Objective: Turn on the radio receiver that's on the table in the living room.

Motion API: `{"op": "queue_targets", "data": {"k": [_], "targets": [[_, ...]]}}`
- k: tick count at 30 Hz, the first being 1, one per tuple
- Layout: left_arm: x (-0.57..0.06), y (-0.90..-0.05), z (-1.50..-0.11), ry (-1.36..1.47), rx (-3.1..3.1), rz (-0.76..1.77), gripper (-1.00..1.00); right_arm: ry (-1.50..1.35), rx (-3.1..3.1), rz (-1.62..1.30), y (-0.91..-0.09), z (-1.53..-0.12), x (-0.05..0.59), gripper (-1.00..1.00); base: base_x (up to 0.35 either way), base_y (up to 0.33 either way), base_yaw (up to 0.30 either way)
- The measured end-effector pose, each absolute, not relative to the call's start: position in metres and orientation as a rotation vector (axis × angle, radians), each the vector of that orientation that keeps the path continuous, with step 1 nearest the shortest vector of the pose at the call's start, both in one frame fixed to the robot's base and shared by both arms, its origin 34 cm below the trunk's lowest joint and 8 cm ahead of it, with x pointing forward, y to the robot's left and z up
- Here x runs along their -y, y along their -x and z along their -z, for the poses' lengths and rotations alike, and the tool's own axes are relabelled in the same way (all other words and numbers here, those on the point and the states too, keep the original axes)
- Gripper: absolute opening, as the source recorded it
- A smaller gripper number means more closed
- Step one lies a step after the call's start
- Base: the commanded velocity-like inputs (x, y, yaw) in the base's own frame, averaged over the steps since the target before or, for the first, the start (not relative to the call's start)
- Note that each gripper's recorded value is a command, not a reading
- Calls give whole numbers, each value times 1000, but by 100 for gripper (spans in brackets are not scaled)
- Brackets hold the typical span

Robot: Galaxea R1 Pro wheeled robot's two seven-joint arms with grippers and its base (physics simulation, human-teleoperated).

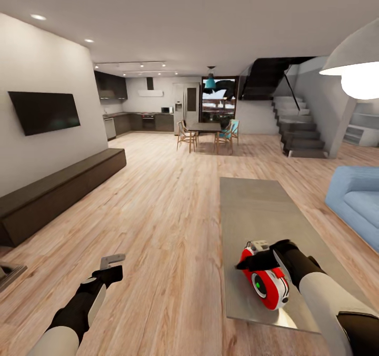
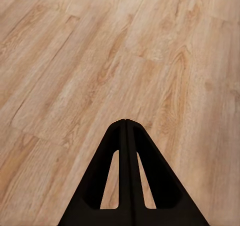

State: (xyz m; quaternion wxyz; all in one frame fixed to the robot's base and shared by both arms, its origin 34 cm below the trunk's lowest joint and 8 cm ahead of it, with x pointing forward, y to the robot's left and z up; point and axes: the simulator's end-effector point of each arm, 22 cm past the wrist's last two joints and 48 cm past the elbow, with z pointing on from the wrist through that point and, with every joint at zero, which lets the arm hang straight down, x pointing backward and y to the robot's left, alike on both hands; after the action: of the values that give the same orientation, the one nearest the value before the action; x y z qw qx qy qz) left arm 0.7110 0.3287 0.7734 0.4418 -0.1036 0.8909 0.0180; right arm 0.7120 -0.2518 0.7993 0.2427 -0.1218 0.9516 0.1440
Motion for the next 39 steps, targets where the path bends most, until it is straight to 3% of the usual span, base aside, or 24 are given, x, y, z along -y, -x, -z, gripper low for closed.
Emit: {"op": "queue_targets", "data": {"k": [9,20,29,33,39], "targets": [[-328,-699,-753,252,-2259,-45,-100,419,-2631,-485,-670,-739,198,100,-1,1,0],[-326,-694,-745,255,-2275,-41,-100,419,-2754,-468,-563,-642,202,100,0,0,0],[-341,-641,-680,261,-2364,-81,-100,418,-2799,-423,-468,-581,217,100,0,0,0],[-343,-608,-650,262,-2414,-92,-100,401,-2793,-293,-429,-557,249,100,0,0,0],[-341,-537,-605,73,-2483,-143,-100,288,-2797,172,-397,-540,331,100,0,0,0]]}}
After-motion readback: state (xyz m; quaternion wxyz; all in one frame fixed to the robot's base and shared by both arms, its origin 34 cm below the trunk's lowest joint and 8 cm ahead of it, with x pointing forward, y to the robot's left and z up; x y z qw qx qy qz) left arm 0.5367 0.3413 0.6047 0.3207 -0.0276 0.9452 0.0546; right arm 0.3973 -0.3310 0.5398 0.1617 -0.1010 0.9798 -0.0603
